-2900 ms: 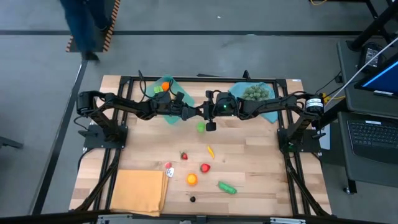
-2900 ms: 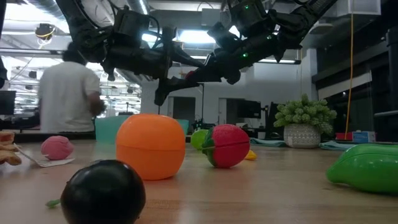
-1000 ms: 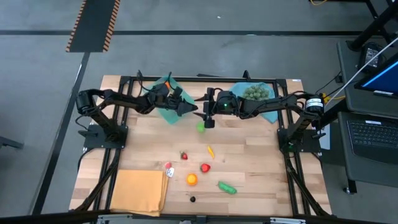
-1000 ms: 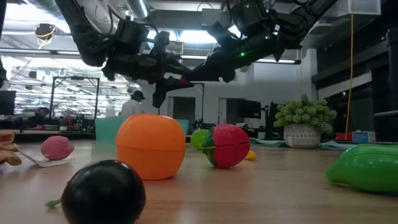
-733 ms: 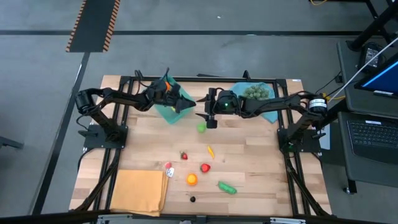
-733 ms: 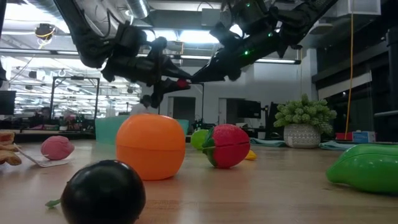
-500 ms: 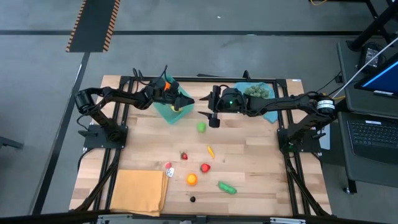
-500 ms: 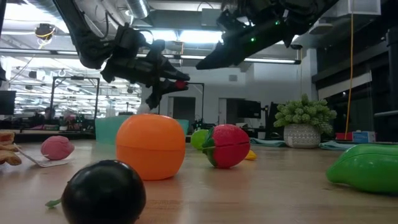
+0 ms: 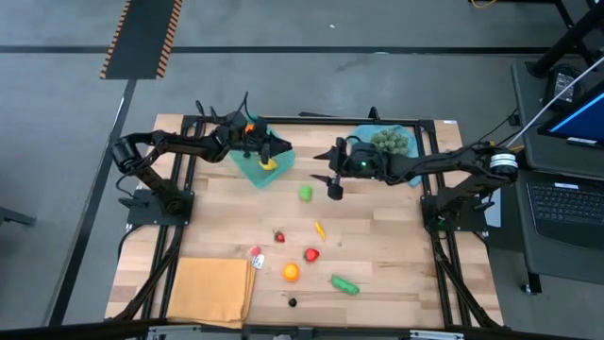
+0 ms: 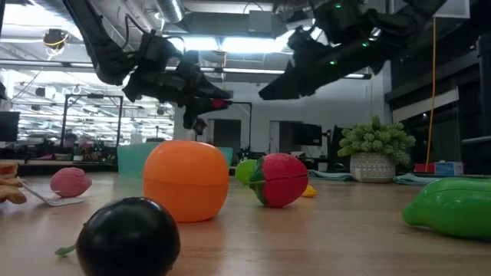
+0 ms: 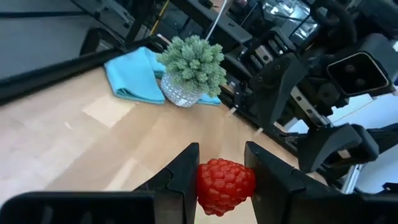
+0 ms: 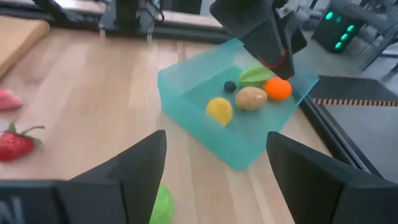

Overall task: Pick and placing Produce into tupperware
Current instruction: Put the red raspberry into the blue bin

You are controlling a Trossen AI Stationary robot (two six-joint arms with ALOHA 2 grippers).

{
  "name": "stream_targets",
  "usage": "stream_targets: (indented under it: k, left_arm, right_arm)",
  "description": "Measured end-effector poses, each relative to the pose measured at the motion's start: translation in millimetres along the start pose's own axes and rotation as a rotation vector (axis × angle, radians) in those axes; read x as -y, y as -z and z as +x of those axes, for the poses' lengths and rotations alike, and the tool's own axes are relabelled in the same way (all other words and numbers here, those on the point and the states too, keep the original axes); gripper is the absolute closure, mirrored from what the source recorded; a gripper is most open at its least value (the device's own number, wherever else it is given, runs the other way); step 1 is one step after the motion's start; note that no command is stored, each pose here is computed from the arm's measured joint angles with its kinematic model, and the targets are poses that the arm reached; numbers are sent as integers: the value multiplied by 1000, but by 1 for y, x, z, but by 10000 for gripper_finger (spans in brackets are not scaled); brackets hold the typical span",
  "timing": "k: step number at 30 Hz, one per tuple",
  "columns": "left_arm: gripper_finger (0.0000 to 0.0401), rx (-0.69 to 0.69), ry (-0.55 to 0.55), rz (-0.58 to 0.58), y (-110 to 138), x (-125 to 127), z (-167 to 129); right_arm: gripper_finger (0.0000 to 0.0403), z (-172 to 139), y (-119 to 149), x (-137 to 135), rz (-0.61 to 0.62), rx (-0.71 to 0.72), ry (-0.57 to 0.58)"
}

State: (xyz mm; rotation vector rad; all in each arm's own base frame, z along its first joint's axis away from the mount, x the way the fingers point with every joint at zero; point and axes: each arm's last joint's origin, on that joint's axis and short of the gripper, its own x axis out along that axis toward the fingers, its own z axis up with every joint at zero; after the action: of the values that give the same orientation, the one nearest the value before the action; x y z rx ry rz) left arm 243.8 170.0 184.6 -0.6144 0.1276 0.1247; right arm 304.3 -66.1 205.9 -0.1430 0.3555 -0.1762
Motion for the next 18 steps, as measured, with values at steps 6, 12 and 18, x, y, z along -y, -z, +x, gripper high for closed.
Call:
stream_targets:
  k: [6,12,18]
  left_arm:
    - [298,48,5,70,-15,3,-13]
    - [298,58,-35,123,-27,9,-31]
    - [298,58,-99,191,-27,18,-47]
  right_arm:
    - [123,-20,13,-2,73,64,9]
    - [123,-38,30,-6,102,181,25]
    - [123,-58,44,-6,102,222,23]
